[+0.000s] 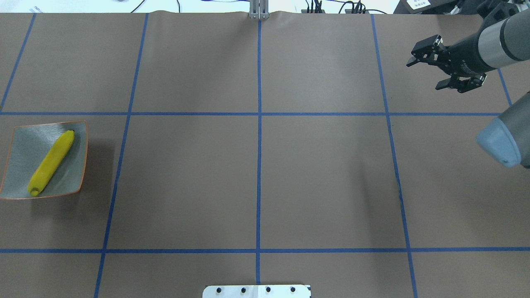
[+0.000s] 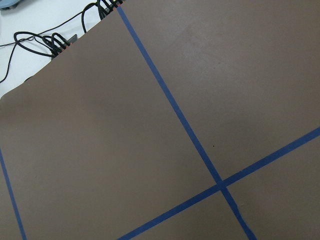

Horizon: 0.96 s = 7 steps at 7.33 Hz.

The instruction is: Transfer all bananas from basket to plate

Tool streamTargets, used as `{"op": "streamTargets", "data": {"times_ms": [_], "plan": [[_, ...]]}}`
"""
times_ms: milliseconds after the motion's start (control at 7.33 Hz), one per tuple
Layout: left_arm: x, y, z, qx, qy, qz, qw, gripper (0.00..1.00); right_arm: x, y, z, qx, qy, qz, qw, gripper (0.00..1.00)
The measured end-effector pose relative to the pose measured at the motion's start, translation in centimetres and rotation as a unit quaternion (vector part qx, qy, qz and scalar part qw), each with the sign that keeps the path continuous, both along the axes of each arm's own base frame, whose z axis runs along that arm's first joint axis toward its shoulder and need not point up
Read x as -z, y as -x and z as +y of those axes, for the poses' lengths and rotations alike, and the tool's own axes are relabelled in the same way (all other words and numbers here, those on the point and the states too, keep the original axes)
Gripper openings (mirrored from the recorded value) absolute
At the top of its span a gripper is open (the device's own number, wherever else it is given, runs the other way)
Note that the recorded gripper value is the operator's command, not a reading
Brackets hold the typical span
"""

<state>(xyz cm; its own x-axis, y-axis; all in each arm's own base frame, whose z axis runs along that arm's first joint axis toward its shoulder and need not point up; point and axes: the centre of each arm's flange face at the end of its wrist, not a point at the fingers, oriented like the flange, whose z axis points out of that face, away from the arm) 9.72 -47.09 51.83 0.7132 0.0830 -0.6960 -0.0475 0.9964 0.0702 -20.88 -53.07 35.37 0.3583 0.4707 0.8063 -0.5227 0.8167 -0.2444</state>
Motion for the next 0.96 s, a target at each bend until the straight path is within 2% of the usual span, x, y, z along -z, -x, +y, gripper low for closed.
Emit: {"op": "streamTargets", "data": {"times_ms": [273,819,956], "plan": [[0.0,-3.3,0.3,-0.04,0.0,-0.018,0.999,0.0,-0.1,0.0,0.0,0.0,0.001,0.001,1.0,1.0],[-0.3,-6.8,-2.0,-0.059,0.002,-0.053,0.9969,0.0,-0.2,0.0,-0.1,-0.001,0.002,0.002,1.0,1.0],[-0.5,-7.3,-2.9,-0.058,0.0,-0.063,0.9963,0.09,-0.2,0.0,-0.1,-0.002,0.002,0.003,1.0,1.0]]}}
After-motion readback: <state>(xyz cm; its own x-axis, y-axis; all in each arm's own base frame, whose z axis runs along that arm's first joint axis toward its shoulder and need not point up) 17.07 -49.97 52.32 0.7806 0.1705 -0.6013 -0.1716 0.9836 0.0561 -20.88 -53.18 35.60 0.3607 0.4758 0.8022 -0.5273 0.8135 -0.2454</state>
